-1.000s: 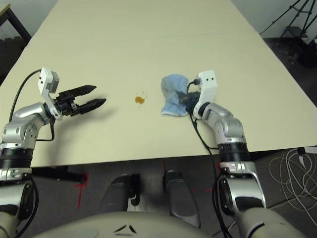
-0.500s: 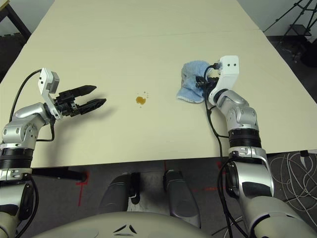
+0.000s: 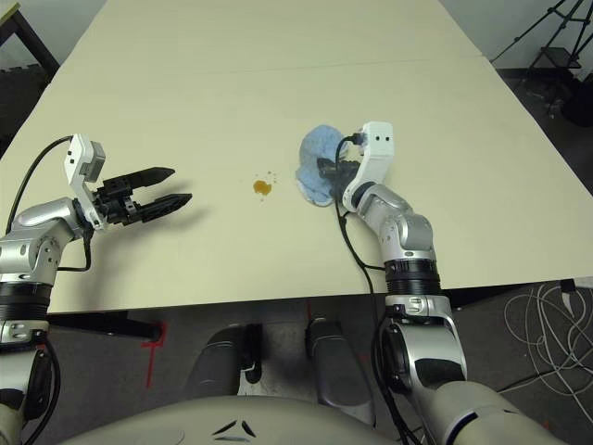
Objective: Wipe the water off the table with a rag.
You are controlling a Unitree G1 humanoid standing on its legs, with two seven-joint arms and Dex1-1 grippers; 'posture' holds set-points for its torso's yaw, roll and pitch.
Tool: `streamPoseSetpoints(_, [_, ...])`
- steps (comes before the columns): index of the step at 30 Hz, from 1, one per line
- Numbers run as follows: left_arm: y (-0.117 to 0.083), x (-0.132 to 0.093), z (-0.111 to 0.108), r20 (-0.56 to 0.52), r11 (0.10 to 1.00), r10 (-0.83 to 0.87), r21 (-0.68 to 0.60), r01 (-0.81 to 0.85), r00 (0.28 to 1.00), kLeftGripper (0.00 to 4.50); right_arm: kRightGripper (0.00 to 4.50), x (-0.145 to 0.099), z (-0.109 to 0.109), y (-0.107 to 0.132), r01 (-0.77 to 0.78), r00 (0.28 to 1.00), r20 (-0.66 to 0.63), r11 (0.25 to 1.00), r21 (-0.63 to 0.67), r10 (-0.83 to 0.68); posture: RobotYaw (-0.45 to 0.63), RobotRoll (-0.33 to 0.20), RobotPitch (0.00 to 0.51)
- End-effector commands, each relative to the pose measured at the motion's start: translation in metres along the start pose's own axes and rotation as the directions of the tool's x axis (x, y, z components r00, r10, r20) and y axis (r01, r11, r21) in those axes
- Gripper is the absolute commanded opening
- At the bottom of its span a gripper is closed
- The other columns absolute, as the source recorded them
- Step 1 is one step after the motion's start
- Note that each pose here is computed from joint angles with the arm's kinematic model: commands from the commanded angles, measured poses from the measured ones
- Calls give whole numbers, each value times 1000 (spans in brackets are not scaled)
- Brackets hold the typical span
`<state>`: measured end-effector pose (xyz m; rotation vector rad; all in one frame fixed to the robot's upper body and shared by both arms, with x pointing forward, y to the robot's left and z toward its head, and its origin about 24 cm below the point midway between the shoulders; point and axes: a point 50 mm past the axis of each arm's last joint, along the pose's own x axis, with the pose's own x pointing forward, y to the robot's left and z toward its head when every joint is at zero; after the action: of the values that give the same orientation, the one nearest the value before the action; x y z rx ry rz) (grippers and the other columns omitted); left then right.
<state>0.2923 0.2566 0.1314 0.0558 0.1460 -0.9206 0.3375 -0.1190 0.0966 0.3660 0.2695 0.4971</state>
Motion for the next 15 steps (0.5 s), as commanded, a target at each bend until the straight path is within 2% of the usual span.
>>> streamPoseSetpoints(1, [-3, -3, 0, -13, 1000, -14, 7, 14, 1000, 4500, 195, 7, -19, 21, -82, 993, -85, 996, 36, 85, -73, 0, 145])
streamPoseSetpoints(10, [-8, -2, -3, -7, 1000, -15, -3, 15, 1000, 4500, 194, 31, -38, 77, -267, 947, -166, 962, 61, 274, -52, 0, 147])
streamPoseSetpoints(15, [-10, -5, -4, -8, 1000, -10, -7, 9, 1000, 4500, 194, 34, -45, 92, -332, 919, -203, 941, 56, 337, -43, 0, 150])
